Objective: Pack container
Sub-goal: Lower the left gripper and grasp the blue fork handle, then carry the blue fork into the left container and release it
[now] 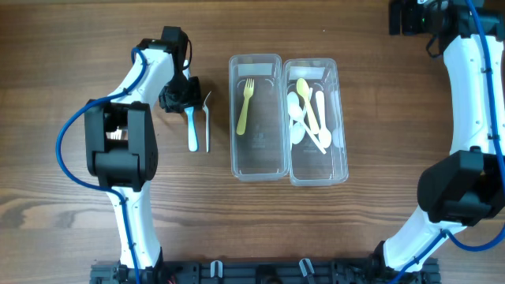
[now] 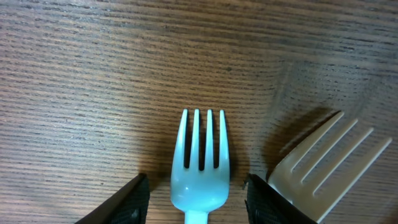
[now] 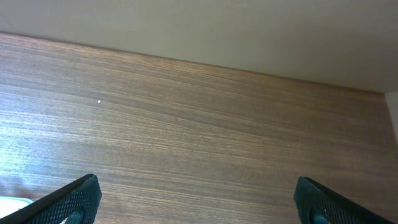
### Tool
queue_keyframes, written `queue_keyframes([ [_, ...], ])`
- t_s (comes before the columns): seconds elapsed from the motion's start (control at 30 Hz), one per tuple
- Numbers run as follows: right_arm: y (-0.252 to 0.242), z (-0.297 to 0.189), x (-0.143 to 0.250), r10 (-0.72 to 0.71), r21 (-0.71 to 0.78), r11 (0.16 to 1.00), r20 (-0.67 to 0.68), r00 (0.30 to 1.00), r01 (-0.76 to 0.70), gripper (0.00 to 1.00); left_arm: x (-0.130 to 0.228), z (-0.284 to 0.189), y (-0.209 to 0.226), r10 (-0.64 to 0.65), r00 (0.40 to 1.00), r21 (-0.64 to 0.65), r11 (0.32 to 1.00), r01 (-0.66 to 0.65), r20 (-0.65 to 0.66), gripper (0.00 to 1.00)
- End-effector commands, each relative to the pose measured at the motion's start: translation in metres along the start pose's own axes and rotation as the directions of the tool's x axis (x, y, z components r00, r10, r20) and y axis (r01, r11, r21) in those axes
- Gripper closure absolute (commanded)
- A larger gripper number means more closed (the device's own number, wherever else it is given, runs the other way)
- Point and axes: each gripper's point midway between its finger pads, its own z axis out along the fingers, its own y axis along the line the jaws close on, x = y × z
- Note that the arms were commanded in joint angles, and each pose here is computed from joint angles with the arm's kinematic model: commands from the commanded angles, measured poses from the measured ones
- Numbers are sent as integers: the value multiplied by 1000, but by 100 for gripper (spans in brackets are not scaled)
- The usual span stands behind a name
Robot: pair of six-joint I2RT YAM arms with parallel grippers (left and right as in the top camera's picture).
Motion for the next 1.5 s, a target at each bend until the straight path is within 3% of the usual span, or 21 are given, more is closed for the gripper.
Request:
queue_keyframes([
  [0.0, 2, 1, 1, -13, 7, 1000, -5, 1000, 13, 0, 2, 9, 4, 14, 1000, -17, 1000, -14, -11, 48],
  [0.23, 2, 1, 1, -14, 7, 1000, -5, 1000, 14, 0, -1, 9, 3, 15, 1000, -13, 1000, -15, 3, 66],
  [0.47, 2, 1, 1, -14, 7, 1000, -5, 1000, 14, 0, -3, 9, 3, 15, 1000, -11, 1000, -15, 10, 71],
  [0.63, 2, 1, 1, -14, 7, 1000, -5, 1000, 14, 0, -3, 9, 3, 15, 1000, -11, 1000, -15, 9, 86],
  [1.03, 2, 1, 1, -13, 7, 1000, -5, 1000, 13, 0, -10, -7, 10, -5, 999, -1, 1000, 5, 46, 90],
  [1.37, 2, 1, 1, -13, 7, 1000, -5, 1000, 13, 0, -27, -78, 25, -53, 977, 48, 998, 44, 207, 88],
  [1.47, 2, 1, 1, -14, 7, 1000, -5, 1000, 14, 0, -27, -109, 10, -60, 964, 132, 991, 26, 260, 88],
])
